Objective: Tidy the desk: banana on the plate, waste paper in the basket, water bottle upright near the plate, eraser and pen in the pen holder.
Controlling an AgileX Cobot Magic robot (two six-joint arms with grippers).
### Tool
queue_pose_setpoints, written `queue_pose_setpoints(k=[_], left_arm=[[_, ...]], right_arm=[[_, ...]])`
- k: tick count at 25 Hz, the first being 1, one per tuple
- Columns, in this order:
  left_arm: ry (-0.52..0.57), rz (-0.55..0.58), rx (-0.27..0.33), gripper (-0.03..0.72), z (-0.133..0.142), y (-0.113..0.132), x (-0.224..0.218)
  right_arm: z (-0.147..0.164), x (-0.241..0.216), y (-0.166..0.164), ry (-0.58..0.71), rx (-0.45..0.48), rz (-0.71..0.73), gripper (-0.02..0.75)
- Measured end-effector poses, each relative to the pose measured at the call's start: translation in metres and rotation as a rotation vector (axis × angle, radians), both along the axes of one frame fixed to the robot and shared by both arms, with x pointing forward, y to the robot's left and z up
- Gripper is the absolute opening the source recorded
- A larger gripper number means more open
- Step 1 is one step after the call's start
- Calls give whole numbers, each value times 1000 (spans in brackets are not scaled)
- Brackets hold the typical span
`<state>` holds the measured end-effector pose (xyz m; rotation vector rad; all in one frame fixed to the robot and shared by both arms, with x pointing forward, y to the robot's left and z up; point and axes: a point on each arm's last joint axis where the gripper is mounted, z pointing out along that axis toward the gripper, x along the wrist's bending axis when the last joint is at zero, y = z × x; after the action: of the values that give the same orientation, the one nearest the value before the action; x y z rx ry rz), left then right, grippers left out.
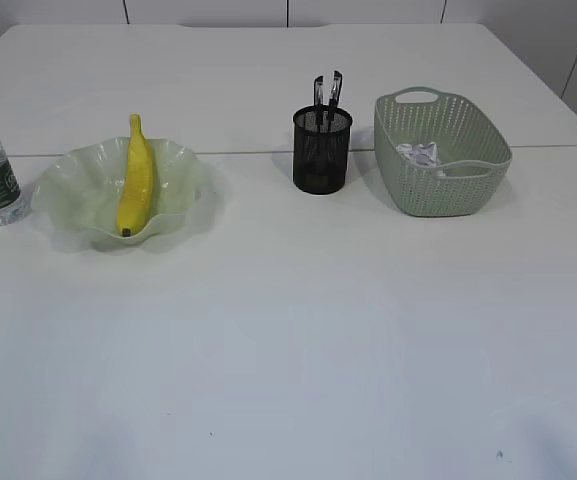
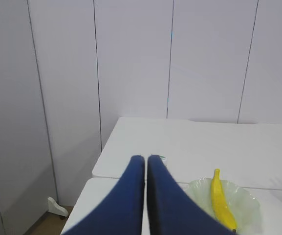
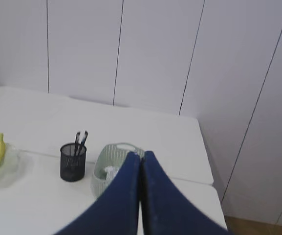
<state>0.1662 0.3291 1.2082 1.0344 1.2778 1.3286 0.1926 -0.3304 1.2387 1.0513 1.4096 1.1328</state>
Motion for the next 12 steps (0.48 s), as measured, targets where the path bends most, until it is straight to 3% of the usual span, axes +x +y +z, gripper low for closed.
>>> queue_pose_setpoints(k=[7, 12], left_arm=[[4, -11, 6, -19, 0, -1, 0], [9, -9, 20, -19, -1, -1, 0]], right_arm=[[-64, 16, 6, 150, -34, 12, -10], [-96, 15, 6, 153, -41, 14, -10]])
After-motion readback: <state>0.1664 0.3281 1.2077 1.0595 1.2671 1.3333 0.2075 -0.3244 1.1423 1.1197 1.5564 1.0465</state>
